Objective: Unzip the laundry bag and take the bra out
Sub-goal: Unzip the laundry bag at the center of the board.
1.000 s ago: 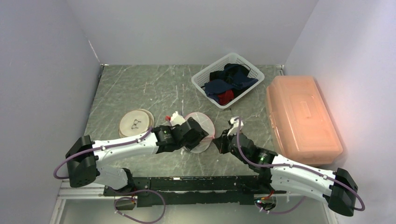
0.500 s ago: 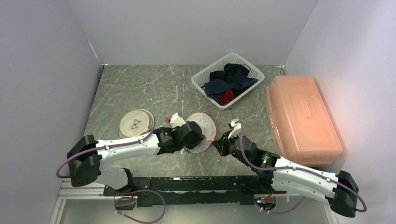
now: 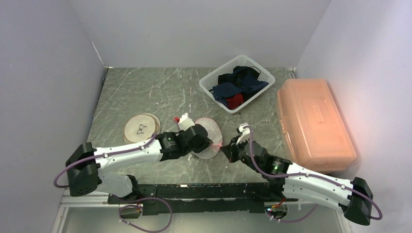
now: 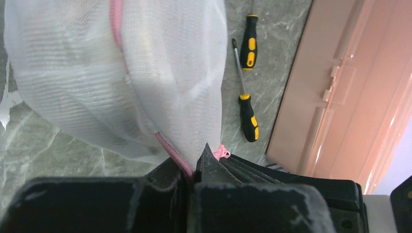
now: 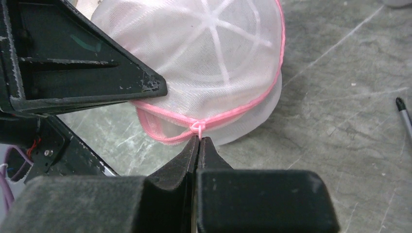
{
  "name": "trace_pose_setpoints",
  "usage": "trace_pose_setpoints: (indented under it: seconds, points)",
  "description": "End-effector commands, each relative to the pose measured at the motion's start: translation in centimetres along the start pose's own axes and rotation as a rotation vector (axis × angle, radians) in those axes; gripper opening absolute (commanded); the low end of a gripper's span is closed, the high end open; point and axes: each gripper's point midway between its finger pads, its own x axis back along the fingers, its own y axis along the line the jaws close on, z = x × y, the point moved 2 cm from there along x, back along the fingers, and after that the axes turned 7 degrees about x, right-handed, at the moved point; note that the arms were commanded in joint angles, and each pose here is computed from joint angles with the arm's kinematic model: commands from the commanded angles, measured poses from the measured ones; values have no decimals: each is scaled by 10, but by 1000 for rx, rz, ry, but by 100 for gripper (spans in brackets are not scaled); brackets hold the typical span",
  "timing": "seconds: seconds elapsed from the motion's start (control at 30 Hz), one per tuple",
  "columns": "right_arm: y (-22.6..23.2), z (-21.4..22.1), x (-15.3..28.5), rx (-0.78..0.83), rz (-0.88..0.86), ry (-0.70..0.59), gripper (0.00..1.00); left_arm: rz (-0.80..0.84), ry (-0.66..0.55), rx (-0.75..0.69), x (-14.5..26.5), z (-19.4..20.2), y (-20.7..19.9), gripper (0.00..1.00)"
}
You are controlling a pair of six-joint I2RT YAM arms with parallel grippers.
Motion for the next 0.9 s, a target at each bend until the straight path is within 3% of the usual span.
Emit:
trace_pose_setpoints:
  seconds: [0.0, 0.23, 0.87]
  points:
    - [10, -44, 8, 37, -2, -87, 0, 111, -9, -193, 15, -13, -17, 3]
    - [-2, -48, 5, 56, 87, -58, 0, 256, 68, -347, 30, -18, -42, 3]
    - [-34, -38, -8, -45, 144, -41, 0, 447, 225, -466, 55, -26, -39, 3]
